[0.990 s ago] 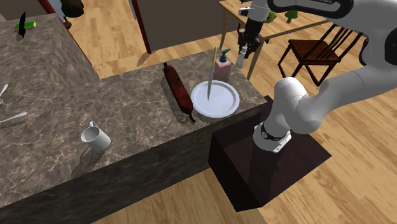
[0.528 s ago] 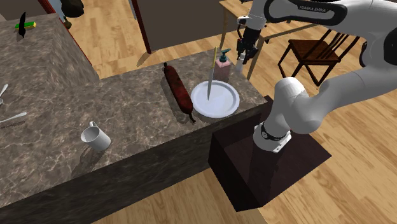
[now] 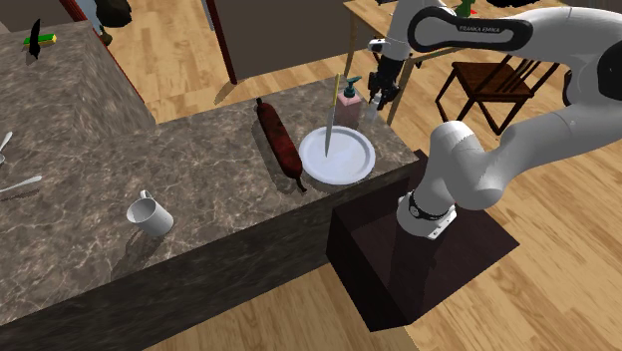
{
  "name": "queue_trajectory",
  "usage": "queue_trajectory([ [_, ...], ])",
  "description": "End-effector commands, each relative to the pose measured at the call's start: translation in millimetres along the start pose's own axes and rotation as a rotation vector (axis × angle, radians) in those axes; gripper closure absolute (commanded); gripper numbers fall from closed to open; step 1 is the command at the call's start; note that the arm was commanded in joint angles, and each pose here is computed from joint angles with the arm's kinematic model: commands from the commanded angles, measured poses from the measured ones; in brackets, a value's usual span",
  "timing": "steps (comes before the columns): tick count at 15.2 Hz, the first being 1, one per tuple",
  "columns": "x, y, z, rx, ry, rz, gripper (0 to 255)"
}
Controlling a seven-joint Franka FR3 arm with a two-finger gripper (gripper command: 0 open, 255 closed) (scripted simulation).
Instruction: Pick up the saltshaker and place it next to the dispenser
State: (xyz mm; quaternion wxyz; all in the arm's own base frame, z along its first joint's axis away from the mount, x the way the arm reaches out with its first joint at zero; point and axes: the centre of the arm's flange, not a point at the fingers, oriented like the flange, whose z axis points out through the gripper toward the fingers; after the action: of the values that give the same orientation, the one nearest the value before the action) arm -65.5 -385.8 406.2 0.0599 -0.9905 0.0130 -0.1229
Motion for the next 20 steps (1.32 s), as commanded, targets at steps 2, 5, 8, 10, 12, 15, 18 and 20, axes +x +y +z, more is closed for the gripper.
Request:
queue_trajectory([
  [2,-4,1,16,0.0,0.0,0.0,255],
  [5,-8,3,31,0.0,0.0,0.0,255],
  [8,-12,5,47,0.0,0.0,0.0,255],
  [10,-14,7,58,0.0,0.0,0.0,255],
  [12,-14,7,58,0.0,0.0,0.0,255],
  [15,-14,7,58,0.0,0.0,0.0,255],
  [18,-14,7,58,0.0,0.0,0.0,255],
  [20,-14,7,58,0.0,0.0,0.0,0],
])
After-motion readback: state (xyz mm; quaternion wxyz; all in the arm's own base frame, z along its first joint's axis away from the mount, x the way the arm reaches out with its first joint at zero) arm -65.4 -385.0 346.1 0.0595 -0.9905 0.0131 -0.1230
